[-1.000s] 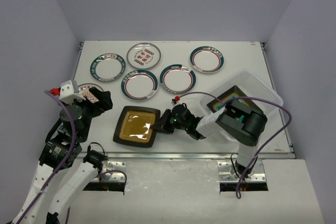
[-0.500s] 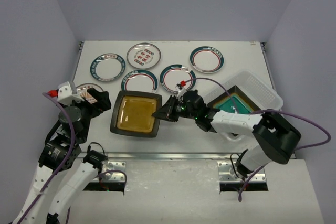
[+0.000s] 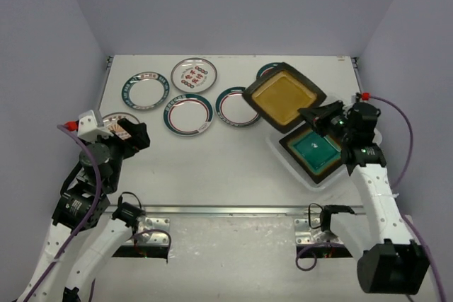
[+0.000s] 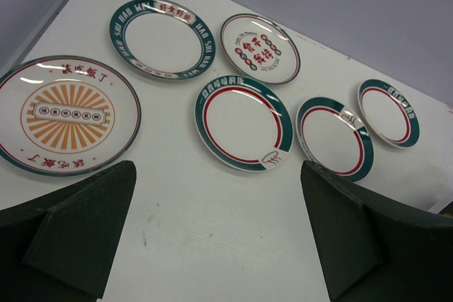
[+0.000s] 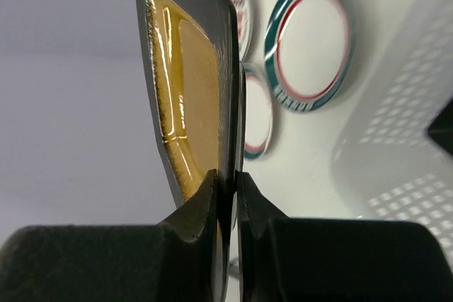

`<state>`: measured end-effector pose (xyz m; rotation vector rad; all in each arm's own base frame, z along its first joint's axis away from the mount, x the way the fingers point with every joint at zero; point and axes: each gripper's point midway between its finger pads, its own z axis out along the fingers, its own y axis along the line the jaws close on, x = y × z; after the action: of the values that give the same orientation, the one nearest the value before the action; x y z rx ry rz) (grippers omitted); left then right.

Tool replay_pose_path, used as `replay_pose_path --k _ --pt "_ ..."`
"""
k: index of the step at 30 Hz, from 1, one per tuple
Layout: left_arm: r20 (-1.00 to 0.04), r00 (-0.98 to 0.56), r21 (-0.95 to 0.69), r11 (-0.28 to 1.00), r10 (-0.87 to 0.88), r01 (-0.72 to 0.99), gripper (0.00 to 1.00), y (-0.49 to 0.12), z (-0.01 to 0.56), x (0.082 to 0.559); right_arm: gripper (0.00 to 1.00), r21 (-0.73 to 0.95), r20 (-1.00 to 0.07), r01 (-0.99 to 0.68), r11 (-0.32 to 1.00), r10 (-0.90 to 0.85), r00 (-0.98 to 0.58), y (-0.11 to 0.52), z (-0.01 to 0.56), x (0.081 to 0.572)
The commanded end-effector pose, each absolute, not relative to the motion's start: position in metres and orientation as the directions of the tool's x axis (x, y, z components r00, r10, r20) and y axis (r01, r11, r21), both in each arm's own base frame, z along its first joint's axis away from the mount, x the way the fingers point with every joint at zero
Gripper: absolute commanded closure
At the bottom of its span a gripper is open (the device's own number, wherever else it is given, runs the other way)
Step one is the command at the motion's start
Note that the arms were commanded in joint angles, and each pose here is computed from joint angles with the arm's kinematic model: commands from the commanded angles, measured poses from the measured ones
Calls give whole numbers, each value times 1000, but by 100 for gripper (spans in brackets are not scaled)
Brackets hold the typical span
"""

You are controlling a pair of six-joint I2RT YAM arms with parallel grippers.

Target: Place the plates into the plastic bin on the countertop

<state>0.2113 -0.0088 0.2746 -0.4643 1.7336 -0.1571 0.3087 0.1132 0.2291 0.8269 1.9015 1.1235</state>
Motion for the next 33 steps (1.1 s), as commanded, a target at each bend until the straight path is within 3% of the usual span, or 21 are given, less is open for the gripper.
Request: replay_pose_path --k 1,9,19,33 --pt "-906 -142 -367 908 -398 -205 0 -15 278 218 100 944 -244 104 315 872 -423 56 265 303" --pt "-906 -170 -357 915 -388 -188 0 -21 272 221 100 950 -210 152 273 918 -336 1 248 288" --pt "-906 -176 -357 919 -384 -166 0 -26 273 220 100 848 -365 259 462 864 -346 -25 209 266" --pt "-907 -169 -369 920 -387 -130 0 -33 278 213 100 732 -381 455 506 859 -343 -48 154 250"
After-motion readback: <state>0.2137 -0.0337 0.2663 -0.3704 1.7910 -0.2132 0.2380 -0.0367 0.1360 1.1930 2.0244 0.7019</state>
